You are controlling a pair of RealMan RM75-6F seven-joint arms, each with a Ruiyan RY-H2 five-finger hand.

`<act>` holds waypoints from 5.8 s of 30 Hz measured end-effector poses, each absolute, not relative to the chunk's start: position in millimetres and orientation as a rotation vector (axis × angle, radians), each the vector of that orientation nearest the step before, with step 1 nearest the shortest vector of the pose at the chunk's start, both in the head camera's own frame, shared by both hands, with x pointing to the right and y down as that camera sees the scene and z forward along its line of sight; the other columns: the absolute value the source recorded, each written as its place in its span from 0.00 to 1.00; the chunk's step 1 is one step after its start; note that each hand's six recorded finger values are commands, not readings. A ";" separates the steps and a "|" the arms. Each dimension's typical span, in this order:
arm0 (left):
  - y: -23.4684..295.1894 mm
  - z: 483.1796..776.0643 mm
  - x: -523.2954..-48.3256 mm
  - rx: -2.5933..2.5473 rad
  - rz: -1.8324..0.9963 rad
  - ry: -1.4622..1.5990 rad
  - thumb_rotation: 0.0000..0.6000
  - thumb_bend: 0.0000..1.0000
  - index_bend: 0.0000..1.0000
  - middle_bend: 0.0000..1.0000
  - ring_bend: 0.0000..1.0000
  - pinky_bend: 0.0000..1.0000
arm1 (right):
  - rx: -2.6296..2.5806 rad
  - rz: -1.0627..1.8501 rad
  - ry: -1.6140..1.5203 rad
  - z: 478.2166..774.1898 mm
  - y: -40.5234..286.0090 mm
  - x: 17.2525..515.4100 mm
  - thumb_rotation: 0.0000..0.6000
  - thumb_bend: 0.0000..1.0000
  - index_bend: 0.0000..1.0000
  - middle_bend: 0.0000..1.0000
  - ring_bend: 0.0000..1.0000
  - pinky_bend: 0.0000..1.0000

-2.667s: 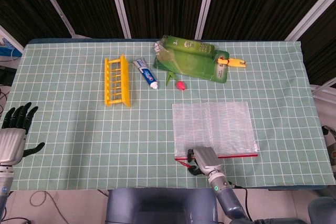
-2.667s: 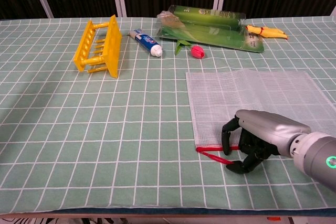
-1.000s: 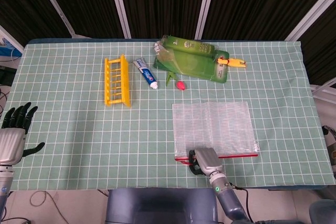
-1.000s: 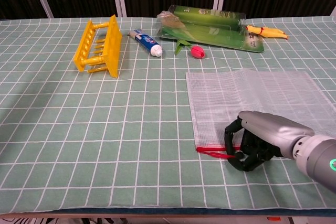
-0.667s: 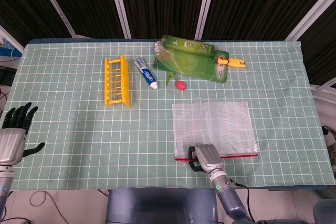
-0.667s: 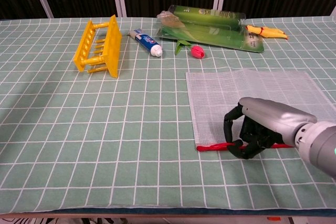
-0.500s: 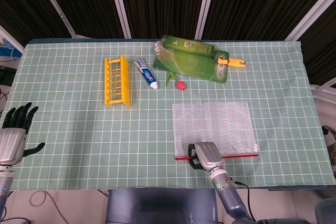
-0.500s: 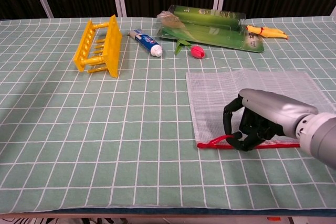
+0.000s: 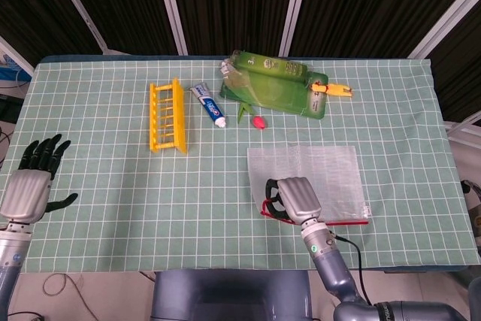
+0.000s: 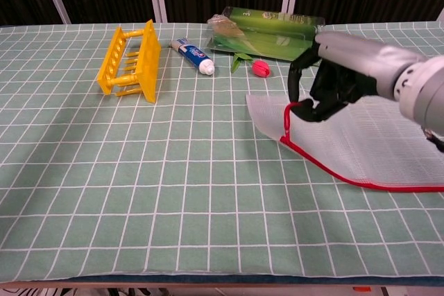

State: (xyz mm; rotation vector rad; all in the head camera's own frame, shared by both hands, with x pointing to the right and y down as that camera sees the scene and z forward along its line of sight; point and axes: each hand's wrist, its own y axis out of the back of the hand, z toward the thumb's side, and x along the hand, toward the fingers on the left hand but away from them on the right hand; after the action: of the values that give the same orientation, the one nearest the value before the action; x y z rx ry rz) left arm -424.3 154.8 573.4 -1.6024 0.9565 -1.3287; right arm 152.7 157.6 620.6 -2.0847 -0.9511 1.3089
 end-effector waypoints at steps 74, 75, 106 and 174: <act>108.2 627.6 -76.9 -2.115 -0.903 0.477 1.00 0.38 0.47 0.02 0.00 0.00 | -2.087 1.199 -0.991 563.7 115.7 134.8 1.00 0.71 0.69 1.00 1.00 1.00; 108.4 627.8 -75.9 -2.115 -0.901 0.478 1.00 0.39 0.47 0.02 0.00 0.00 | -2.087 1.200 -0.991 563.7 115.7 135.0 1.00 0.71 0.69 1.00 1.00 1.00; 108.2 625.1 -64.0 -2.122 -0.882 0.523 1.00 0.44 0.55 0.04 0.00 0.00 | -2.085 1.197 -1.015 557.8 115.0 144.3 1.00 0.71 0.69 1.00 1.00 1.00; 37.4 564.7 -103.7 -2.050 -0.780 0.984 1.00 0.46 0.58 0.05 0.00 0.00 | -1.925 1.471 -1.172 583.7 123.2 250.9 1.00 0.71 0.70 1.00 1.00 1.00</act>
State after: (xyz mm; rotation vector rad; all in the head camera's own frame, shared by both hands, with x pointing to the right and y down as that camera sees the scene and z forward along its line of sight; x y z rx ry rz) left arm -103.7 37.4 564.7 -2.0500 0.9837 -0.7799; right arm 250.9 123.2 583.7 -1.9250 -1.1720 1.4712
